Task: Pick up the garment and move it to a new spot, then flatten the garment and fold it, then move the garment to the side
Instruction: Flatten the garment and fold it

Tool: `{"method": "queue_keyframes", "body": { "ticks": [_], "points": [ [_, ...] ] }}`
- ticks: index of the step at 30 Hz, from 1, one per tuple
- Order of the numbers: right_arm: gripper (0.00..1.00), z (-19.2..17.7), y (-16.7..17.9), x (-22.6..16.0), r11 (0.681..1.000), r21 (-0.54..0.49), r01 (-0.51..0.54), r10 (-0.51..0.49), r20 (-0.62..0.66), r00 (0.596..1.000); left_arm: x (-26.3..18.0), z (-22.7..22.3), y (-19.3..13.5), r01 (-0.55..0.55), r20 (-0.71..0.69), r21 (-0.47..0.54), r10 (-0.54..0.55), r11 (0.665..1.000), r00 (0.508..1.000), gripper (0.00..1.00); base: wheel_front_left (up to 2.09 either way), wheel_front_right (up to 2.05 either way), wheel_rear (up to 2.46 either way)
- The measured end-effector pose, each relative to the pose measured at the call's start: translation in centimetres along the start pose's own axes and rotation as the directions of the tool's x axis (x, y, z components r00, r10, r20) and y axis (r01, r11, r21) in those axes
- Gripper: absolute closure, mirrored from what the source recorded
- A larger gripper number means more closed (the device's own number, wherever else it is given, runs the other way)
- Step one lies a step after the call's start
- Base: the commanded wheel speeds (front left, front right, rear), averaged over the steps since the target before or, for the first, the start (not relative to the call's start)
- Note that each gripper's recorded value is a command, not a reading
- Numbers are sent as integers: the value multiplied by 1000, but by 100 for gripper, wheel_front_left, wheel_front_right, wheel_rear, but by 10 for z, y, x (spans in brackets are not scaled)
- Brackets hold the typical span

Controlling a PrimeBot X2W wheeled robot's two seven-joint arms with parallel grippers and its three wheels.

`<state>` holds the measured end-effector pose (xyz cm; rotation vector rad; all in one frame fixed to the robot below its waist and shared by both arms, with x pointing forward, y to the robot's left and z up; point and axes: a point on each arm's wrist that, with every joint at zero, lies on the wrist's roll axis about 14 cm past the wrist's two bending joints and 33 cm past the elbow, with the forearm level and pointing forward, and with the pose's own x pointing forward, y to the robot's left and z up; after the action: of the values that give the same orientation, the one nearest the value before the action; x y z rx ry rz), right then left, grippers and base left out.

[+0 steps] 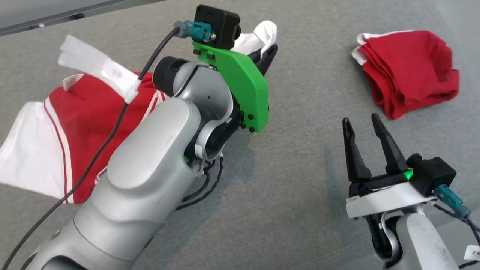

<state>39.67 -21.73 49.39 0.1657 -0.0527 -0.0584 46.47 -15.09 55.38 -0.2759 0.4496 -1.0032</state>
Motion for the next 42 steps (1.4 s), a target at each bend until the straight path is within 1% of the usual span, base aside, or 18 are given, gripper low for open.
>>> {"method": "queue_keyframes", "body": {
  "ticks": [4, 7, 8, 11, 13, 14, 15, 18, 21, 24, 27, 30, 32, 35, 38, 40, 42],
  "points": [
    [0, -4, -27, -27, 995, 9, 98, -98, -32, 995, 34, 10, -18, 48, 21, 30, -49, 998, 999, 100, 0, 0, 0],
    [0, 1, -45, -42, 987, 10, 163, -162, -31, 986, 57, 6, -32, 84, -2, 106, -84, 991, 996, 100, 0, 0, 0],
    [0, 1, -45, -42, 987, 10, 163, -162, -31, 986, 57, 6, -32, 84, -2, 106, -84, 991, 996, 100, 0, 0, 0],
    [0, 2, -57, -56, 977, -5, 213, -213, -39, 976, 74, -19, -40, 120, -70, 105, -113, 987, 991, 100, 0, 0, 0],
    [0, 3, -68, -69, 967, -20, 253, -254, -45, 966, 80, -41, -47, 153, -140, 117, -137, 981, 981, 55, 0, 0, 0],
    [0, 5, -73, -72, 962, -28, 270, -271, -43, 962, 82, -49, -52, 176, -170, 132, -152, 975, 974, 11, 0, 0, 0],
    [0, 6, -76, -75, 959, -37, 281, -282, -40, 959, 83, -55, -55, 193, -189, 152, -163, 969, 968, 0, 0, 0, 0],
    [0, 9, -77, -74, 959, -54, 279, -281, -33, 959, 82, -62, -51, 201, -213, 224, -153, 954, 965, 0, 0, 0, 0],
    [0, 12, -76, -66, 962, -68, 266, -268, -20, 963, 79, -53, -45, 201, -197, 324, -142, 925, 970, 0, 0, 0, 0],
    [0, 13, -74, -56, 966, -85, 244, -246, -11, 969, 72, -42, -35, 180, -164, 402, -123, 898, 979, 0, 0, 0, 0],
    [0, 8, -65, -45, 973, -99, 207, -210, -18, 977, 58, -32, -13, 123, -125, 426, -76, 896, 989, 0, 0, 0, 0],
    [0, 6, -58, -36, 979, -108, 175, -177, -14, 984, 36, -24, 18, 19, -73, 433, 14, 901, 997, 0, 0, 0, 0],
    [0, 4, -51, -30, 982, -117, 149, -152, -16, 988, 17, -22, 39, -51, -47, 414, 78, 909, 996, 0, 0, 0, 0],
    [0, -2, -38, -23, 987, -125, 103, -107, -26, 994, -18, -18, 72, -159, -13, 400, 179, 902, 984, 0, 0, 0, 0],
    [0, -2, -22, -12, 990, -131, 49, -52, -20, 998, -62, -6, 109, -287, 49, 383, 291, 878, 955, 0, 0, 0, 0],
    [0, -3, -11, -5, 992, -126, 16, -18, -15, 1000, -95, 12, 131, -385, 130, 364, 363, 849, 923, 0, 0, 0, 0],
    [0, -5, 0, 1, 993, -121, -17, 16, -14, 1000, -129, 21, 152, -477, 184, 332, 440, 814, 879, 0, 0, 0, 0]
  ]
}}
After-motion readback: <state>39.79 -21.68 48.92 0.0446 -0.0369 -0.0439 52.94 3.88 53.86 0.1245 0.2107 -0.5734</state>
